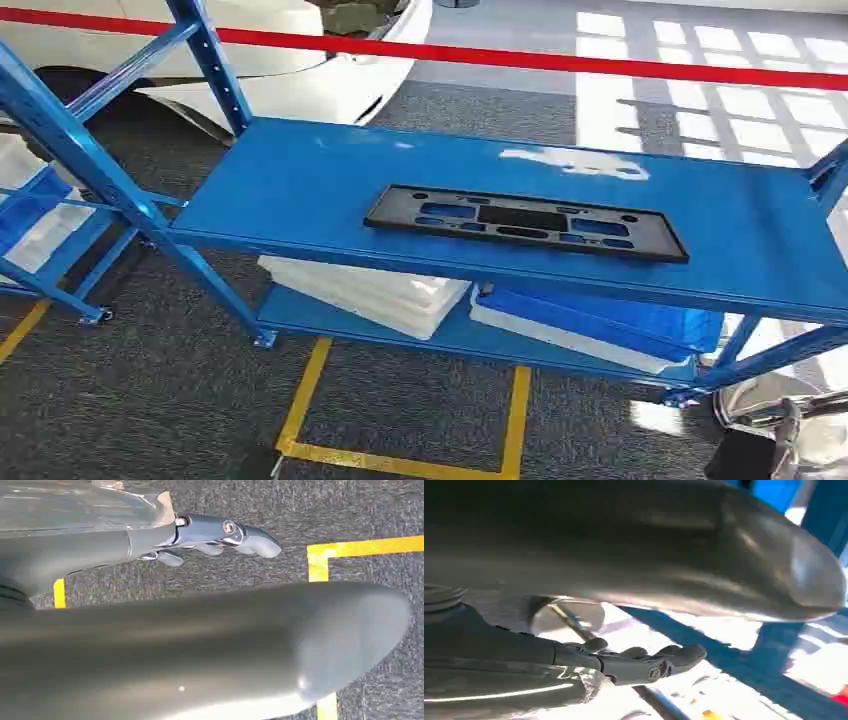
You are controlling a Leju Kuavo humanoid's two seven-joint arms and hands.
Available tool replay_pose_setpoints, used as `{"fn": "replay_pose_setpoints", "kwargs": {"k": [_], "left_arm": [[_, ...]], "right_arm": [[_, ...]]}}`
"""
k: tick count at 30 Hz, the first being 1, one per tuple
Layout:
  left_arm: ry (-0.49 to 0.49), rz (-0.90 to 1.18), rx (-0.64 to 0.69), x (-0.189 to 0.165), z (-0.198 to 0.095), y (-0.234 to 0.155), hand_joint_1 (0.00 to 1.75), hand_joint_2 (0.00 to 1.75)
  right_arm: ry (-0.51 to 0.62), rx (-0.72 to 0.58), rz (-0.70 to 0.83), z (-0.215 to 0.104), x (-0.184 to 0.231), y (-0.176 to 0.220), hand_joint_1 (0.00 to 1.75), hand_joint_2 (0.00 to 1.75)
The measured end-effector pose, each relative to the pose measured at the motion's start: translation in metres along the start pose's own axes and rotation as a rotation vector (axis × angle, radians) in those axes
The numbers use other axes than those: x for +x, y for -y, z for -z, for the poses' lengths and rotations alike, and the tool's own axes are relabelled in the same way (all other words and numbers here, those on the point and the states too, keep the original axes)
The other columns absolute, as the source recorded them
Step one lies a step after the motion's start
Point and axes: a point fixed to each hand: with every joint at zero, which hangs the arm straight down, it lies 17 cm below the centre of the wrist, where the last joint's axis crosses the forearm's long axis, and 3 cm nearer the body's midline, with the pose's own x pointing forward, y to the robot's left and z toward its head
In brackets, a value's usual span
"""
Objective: Take the parts from the cabinet and place them on the table.
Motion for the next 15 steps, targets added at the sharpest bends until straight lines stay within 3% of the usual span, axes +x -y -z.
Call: {"fn": "replay_pose_setpoints", "kwargs": {"k": [2, 3, 8, 15], "left_arm": [[0.005, 0.008, -0.005, 0.001, 0.0, 0.002, 0.0, 0.0], [0.008, 0.011, -0.007, 0.002, 0.0, 0.002, 0.0, 0.0], [0.018, 0.03, -0.02, 0.005, 0.0, 0.006, 0.0, 0.0], [0.026, 0.049, -0.038, 0.009, 0.001, 0.011, 0.0, 0.0]], "right_arm": [[0.071, 0.025, 0.009, 0.003, 0.026, -0.011, 0.0, 0.0], [0.106, 0.04, 0.016, 0.004, 0.039, -0.017, 0.0, 1.75], [0.266, 0.156, 0.063, -0.001, 0.101, -0.058, 0.0, 1.75], [0.463, 0.384, 0.137, -0.046, 0.179, -0.125, 0.0, 1.75]]}}
